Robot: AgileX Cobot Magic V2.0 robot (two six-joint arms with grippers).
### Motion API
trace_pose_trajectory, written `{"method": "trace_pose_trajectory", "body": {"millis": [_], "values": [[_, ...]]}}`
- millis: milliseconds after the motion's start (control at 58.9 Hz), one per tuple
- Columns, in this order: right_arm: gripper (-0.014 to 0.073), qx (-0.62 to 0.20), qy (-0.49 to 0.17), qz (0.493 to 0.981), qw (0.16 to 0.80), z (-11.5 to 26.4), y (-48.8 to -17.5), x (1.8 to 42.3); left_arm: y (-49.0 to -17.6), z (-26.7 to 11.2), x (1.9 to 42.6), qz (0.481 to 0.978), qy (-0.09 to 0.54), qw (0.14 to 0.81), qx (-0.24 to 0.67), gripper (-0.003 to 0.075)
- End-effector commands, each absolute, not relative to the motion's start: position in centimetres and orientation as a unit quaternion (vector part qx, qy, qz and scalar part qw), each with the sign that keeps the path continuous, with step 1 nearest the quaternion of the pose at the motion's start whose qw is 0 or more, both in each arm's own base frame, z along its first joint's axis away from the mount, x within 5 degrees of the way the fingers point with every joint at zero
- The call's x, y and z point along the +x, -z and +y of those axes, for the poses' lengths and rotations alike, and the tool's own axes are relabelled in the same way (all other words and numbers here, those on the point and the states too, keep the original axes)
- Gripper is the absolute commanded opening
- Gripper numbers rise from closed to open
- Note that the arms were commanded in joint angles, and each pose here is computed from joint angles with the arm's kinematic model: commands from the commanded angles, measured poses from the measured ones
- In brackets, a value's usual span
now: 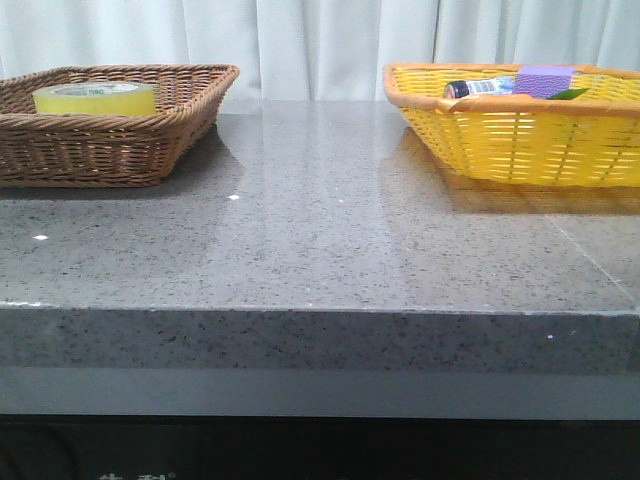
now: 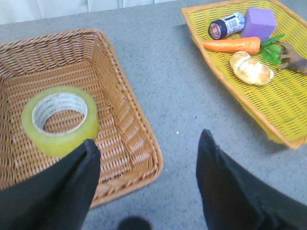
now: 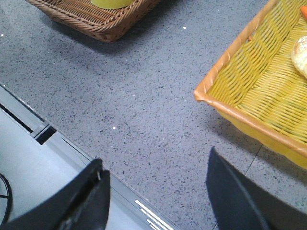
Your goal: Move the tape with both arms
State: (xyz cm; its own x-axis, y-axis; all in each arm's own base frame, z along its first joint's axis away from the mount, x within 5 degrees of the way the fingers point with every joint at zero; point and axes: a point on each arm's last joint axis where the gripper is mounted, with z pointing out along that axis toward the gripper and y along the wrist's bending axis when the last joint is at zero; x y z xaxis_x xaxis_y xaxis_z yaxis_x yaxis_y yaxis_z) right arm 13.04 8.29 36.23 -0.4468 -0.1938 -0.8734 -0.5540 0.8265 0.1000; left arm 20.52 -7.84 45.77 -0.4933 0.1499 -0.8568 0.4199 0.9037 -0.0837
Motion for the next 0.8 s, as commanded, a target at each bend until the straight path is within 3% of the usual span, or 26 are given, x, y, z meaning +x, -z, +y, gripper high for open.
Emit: {"method": "trace_pose_trajectory", "body": {"millis": [0, 458, 713, 781], "values": [[0.0466, -0.209, -0.202, 0.806, 0.516, 8.2, -37.7, 13.2, -45.6, -7.3, 18.3, 0.814, 0.16, 0.538, 0.151, 0.0441], [0.0466, -0.21, -0.202, 0.806, 0.515, 8.2, -37.7, 13.2, -37.0, -4.9, 11.2, 0.791, 0.189, 0.571, 0.111, 0.0441], [0.0463, -0.21, -0.202, 0.806, 0.515, 8.2, -37.7, 13.2, -35.6, -4.6, 11.1, 0.781, 0.161, 0.59, 0.129, 0.0439], [0.0428, -0.21, -0.202, 0.806, 0.515, 8.2, -37.7, 13.2, -35.6, -4.6, 11.1, 0.778, 0.155, 0.594, 0.131, 0.0413]]}}
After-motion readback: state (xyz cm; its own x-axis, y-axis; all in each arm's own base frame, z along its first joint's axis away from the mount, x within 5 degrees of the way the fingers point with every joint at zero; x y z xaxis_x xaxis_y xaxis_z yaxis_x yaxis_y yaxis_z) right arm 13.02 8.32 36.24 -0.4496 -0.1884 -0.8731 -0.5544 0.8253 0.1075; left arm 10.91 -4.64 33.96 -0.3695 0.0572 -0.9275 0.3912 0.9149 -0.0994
